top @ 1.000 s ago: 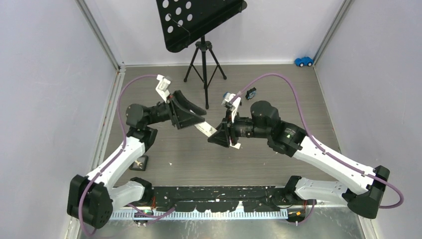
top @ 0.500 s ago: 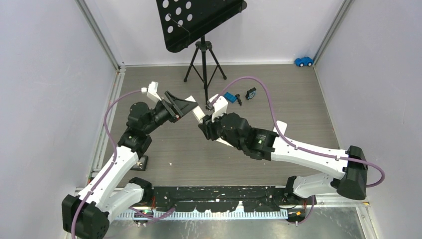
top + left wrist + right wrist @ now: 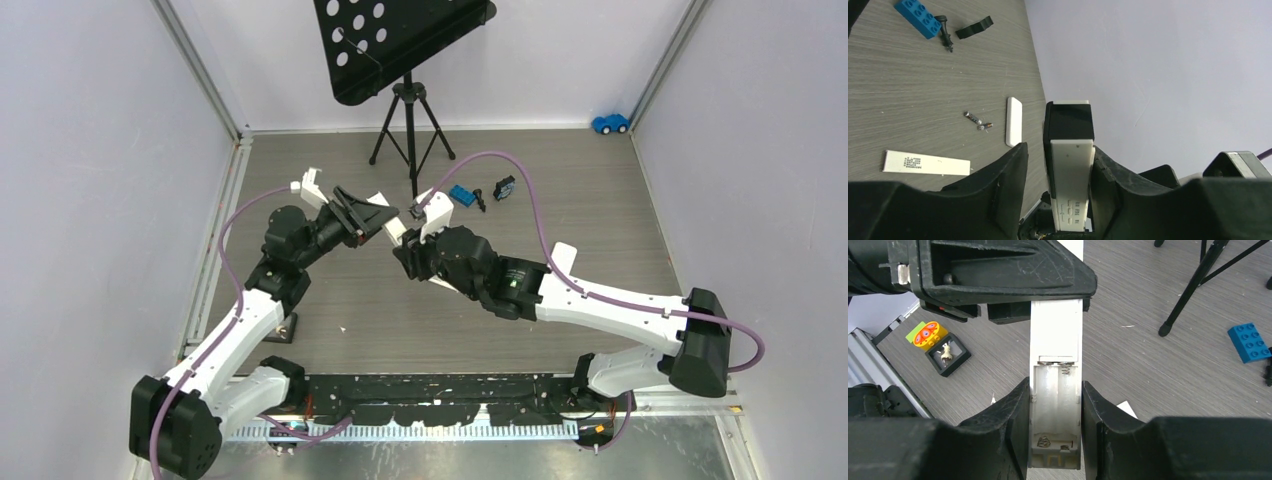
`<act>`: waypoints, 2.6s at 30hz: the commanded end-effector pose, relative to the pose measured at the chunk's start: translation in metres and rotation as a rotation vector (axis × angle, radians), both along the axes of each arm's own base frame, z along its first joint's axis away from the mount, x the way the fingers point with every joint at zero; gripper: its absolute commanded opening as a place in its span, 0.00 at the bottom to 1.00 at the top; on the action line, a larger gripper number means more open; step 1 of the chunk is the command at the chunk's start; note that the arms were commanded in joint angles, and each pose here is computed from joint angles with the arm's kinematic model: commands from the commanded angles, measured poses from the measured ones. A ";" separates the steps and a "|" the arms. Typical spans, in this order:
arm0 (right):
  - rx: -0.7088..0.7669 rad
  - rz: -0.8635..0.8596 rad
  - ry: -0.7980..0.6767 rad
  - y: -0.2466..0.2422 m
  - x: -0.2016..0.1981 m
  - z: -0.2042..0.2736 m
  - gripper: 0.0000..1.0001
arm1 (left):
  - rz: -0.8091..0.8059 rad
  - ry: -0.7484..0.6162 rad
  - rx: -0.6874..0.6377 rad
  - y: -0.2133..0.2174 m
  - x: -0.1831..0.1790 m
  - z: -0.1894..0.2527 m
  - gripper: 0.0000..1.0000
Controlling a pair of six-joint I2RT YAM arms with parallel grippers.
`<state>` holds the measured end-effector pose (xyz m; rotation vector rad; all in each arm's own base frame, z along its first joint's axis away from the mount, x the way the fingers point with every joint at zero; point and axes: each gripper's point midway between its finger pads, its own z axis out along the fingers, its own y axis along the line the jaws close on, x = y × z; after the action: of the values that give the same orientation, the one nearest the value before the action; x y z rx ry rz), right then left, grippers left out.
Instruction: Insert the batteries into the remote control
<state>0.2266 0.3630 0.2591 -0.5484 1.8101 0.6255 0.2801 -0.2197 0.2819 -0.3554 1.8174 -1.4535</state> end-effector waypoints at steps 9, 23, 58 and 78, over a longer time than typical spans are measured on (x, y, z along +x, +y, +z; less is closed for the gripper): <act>0.089 -0.012 0.047 -0.027 -0.007 0.046 0.70 | -0.020 -0.215 0.085 0.000 0.003 0.007 0.00; 0.095 -0.630 0.435 -0.181 0.049 -0.060 0.50 | -0.254 -0.527 0.134 -0.022 -0.028 0.004 0.00; -0.452 -0.628 0.605 -0.231 0.118 -0.212 0.45 | -0.513 -0.645 0.065 -0.039 -0.061 -0.014 0.00; -0.149 -0.981 0.525 -0.289 0.211 -0.184 0.52 | -0.490 -0.602 0.077 -0.039 -0.054 -0.020 0.00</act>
<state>0.3918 0.0863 0.0619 0.3358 2.4582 -0.0957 0.2251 -0.2589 0.2535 0.5425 1.5456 -1.5986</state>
